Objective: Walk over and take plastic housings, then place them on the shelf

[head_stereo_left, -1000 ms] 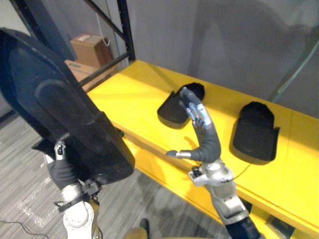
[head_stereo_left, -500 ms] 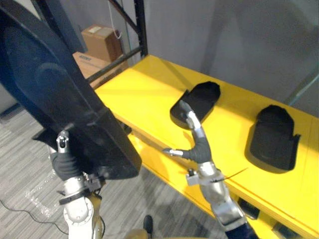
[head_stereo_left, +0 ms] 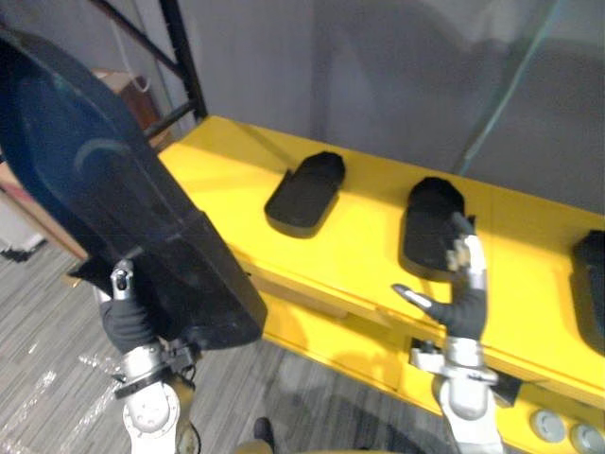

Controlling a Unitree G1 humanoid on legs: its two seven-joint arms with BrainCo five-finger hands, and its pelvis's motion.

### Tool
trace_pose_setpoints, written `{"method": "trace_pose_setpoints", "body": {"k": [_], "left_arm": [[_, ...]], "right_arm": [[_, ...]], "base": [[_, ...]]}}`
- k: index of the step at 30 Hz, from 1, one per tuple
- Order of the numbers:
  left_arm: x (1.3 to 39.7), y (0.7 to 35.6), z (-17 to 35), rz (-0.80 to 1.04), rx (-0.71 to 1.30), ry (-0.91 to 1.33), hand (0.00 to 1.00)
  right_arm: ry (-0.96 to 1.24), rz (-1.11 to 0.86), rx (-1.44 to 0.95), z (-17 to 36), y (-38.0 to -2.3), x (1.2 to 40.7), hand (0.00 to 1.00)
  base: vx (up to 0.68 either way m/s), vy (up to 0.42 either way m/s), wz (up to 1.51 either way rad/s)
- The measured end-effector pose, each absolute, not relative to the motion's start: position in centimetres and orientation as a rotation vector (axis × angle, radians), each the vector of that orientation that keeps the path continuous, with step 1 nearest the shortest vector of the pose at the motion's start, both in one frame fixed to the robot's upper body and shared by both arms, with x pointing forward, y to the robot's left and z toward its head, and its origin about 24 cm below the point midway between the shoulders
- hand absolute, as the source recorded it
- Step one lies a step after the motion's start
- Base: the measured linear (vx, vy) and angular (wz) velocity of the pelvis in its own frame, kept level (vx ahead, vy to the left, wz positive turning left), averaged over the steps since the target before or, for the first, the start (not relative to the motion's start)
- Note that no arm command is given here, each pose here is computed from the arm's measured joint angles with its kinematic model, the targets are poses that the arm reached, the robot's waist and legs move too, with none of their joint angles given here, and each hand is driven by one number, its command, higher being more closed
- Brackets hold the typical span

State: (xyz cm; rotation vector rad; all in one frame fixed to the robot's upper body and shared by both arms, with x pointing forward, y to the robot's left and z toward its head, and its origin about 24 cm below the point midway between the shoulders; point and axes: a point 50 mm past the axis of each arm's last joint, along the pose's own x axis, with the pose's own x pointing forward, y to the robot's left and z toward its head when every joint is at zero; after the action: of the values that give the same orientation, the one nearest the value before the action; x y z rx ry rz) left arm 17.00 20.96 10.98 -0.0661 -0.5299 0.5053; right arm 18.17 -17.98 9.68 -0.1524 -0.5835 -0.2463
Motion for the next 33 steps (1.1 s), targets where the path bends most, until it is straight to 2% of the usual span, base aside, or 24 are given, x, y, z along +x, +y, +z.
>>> {"method": "trace_pose_setpoints", "body": {"k": [7, 9, 10, 14, 16, 18, 22, 26, 33], "left_arm": [[17.7, 22.0, 11.6, 0.612, 0.100, -0.518, 1.00], [18.3, 23.7, 11.7, 0.695, 0.163, -0.507, 1.00], [18.9, 25.9, 11.7, 0.789, 0.234, -0.479, 1.00], [19.4, 29.0, 10.8, 0.928, 0.298, -0.382, 1.00], [19.3, 31.4, 9.9, 1.031, 0.339, -0.297, 1.00], [19.1, 34.0, 9.6, 1.127, 0.384, -0.230, 1.00], [18.3, 39.0, 10.4, 1.256, 0.429, -0.168, 1.00], [19.5, 41.7, 11.8, 1.290, 0.437, -0.121, 1.00], [21.7, 43.8, 12.0, 1.236, 0.482, 0.090, 1.00]], "right_arm": [[-0.590, -0.330, -0.186, 9.9, -18.7, 18.0, 0.00], [-0.583, -0.392, -0.229, 9.9, -19.5, 17.9, 0.00], [-0.574, -0.473, -0.264, 9.9, -20.8, 17.8, 0.00], [-0.551, -0.623, -0.292, 9.8, -23.1, 17.2, 0.00], [-0.478, -0.774, -0.334, 8.7, -25.5, 16.4, 0.00], [-0.385, -0.944, -0.398, 7.2, -28.3, 14.3, 0.00], [-0.232, -1.071, -0.460, 4.9, -31.0, 11.3, 0.00], [-0.051, -1.086, -0.475, 1.6, -31.5, 10.1, 0.00], [0.236, -1.159, -0.461, -2.8, -32.2, 7.2, 0.00]], "base": [[0.02, -0.002, -0.11], [0.02, 0.011, -0.22], [0.01, 0.014, -0.25], [0.02, 0.028, -0.31], [0.02, 0.033, -0.45], [0.05, 0.020, -0.36], [0.05, 0.002, -0.24], [0.01, -0.024, -0.28], [0.01, -0.014, -0.14]]}}
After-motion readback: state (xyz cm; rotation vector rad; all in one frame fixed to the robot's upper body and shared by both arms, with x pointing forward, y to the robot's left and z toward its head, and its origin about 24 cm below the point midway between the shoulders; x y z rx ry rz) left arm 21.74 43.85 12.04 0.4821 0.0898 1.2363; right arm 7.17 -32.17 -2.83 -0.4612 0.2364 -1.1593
